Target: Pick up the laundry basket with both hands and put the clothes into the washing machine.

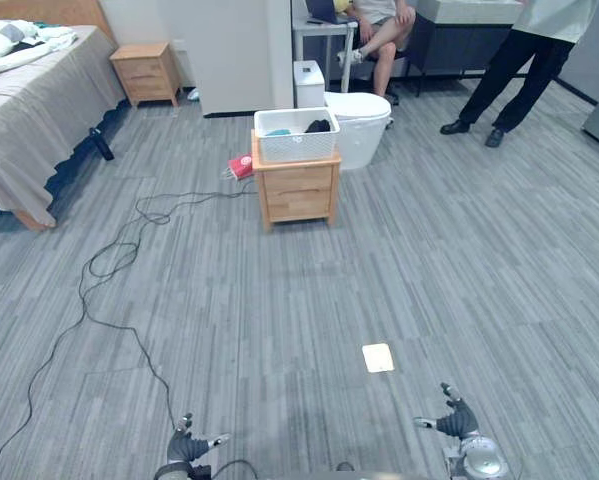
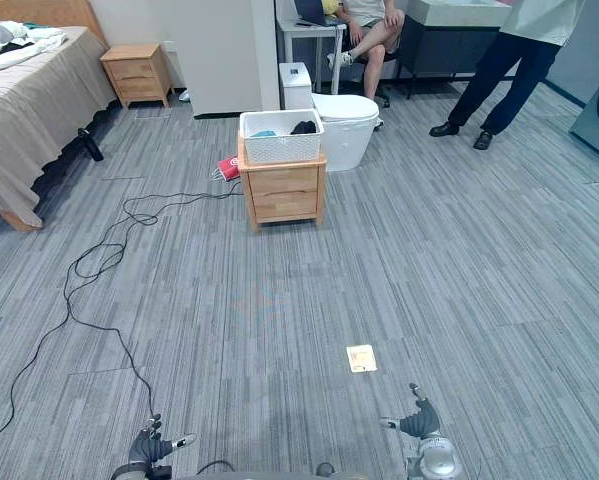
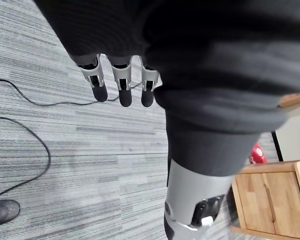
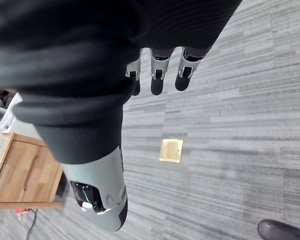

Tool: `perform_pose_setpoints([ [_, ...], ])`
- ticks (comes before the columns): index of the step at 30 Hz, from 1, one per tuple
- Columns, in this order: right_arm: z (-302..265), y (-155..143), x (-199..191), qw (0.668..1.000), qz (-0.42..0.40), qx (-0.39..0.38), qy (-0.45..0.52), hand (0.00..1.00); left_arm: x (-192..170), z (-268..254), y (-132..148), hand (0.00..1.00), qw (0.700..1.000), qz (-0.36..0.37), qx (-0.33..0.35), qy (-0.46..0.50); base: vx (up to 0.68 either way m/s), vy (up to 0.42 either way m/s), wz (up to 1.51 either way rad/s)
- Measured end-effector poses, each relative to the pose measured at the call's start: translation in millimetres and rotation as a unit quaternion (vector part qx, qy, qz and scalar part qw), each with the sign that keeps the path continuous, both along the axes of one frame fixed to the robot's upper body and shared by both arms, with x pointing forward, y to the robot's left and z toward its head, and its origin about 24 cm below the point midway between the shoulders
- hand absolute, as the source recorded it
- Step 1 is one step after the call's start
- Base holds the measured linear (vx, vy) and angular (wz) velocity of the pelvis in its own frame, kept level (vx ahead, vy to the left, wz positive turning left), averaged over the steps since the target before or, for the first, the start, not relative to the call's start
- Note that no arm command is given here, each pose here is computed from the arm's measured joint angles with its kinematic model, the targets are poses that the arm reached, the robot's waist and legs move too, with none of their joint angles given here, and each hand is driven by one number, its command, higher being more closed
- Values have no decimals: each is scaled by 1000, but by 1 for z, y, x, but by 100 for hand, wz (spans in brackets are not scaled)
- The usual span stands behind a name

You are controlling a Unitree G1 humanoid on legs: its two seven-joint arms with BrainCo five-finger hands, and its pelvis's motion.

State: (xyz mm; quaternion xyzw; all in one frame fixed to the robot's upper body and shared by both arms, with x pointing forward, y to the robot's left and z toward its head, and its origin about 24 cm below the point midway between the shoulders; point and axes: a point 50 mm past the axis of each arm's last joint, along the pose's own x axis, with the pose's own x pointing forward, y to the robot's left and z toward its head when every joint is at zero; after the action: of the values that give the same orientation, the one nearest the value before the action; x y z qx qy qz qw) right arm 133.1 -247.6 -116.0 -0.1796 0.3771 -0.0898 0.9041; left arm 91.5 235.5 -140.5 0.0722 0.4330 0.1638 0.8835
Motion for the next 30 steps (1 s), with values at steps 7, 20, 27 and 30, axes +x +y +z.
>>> perform_pose_setpoints([
  [7,-3,-6,-7,998,-53,29,1,0,-1,0,1,0,1000,5,-1,0,-83,-14,8],
  [20,-6,-14,-13,990,-125,58,-7,0,15,9,2,0,999,9,-2,-41,62,6,6],
  [27,3,-10,16,990,-115,63,-42,0,43,29,3,0,994,0,6,-107,87,53,-15],
  [30,6,-4,27,991,-105,69,-53,0,47,34,11,0,993,3,13,-119,88,125,-14],
])
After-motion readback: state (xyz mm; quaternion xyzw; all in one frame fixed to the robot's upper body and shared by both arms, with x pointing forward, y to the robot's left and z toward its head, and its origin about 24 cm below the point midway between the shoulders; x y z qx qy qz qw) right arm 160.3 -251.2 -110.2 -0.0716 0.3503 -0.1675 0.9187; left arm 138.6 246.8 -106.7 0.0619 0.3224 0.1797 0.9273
